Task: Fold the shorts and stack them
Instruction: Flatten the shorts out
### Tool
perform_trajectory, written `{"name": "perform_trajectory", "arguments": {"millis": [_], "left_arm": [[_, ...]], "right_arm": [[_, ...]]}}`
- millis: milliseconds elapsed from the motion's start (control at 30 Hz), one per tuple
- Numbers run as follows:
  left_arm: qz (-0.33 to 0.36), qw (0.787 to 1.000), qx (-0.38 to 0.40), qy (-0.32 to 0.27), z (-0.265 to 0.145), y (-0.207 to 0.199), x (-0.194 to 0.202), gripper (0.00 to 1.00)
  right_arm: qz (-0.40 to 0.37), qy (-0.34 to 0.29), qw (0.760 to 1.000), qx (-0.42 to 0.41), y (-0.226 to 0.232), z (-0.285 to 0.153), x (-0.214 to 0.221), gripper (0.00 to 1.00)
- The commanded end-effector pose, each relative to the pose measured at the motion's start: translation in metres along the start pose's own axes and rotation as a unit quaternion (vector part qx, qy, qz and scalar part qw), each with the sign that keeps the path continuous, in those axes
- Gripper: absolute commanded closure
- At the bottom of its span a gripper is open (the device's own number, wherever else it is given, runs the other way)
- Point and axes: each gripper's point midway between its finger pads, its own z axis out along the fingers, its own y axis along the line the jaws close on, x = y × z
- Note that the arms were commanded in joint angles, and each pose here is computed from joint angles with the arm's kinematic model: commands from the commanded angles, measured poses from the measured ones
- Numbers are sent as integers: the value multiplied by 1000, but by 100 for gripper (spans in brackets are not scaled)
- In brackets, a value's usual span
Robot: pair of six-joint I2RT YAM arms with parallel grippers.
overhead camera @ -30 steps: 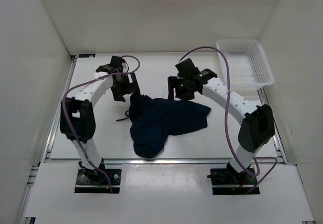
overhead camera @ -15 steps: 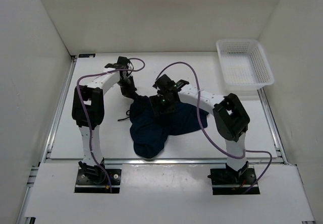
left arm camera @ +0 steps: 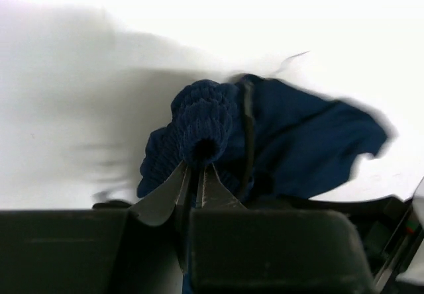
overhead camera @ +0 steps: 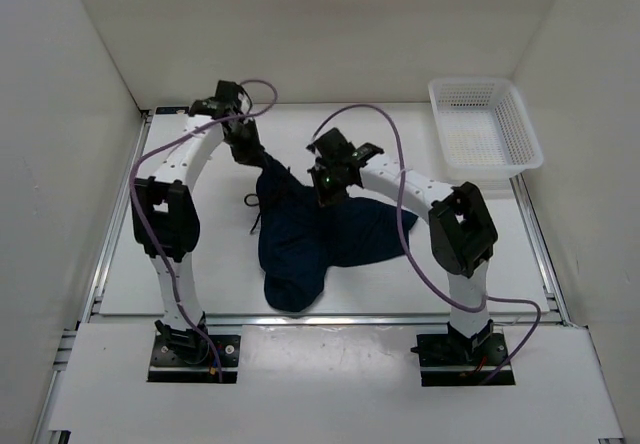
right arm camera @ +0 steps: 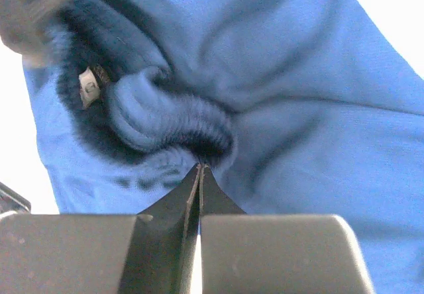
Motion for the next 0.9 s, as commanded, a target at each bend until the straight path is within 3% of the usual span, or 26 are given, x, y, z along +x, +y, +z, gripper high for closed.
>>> {"name": "perform_trajectory", "arguments": {"millis": [0,33,133,267,400,533,633,667,700,733,800,833,867], "left_arm": [[16,995,61,-78,-75,-36,-46,90],[33,988,90,-123,-108,-58,-70,90],[27,973,145,-178,-153,-84,-96,90],[46,955,213,-200,-189,-123,-93,90],[99,938,265,-199,-208,-183,-65,90],[175,919,322,-147,-185,-266,0,90],[200,911,348,-94,-137,-308,29,90],[192,915,350,-64,-105,-315,33,90],[195,907,373,-27,-95,-320,44,81],[200,902,382,-6,-86,-323,53,53],[204,904,377,11,-82,-317,61,36],[202,913,355,-15,-84,-309,50,25],[204,916,343,-32,-92,-301,44,8]], "right_arm": [[-15,-167,986,14,-9,-104,-101,100],[-3,-182,983,21,-20,-120,-114,100],[-2,-252,968,17,-24,-179,-153,100],[7,-301,954,13,-23,-223,-166,100],[84,-332,938,56,-56,-254,-145,100],[153,-343,923,89,-96,-262,-103,100],[174,-343,915,120,-118,-265,-73,100],[180,-339,914,129,-123,-269,-61,100],[183,-330,917,132,-124,-266,-52,100],[192,-312,920,141,-132,-258,-38,100],[196,-300,921,153,-137,-257,-17,100],[199,-287,924,157,-138,-252,-7,100],[203,-286,923,160,-141,-252,1,99]]}}
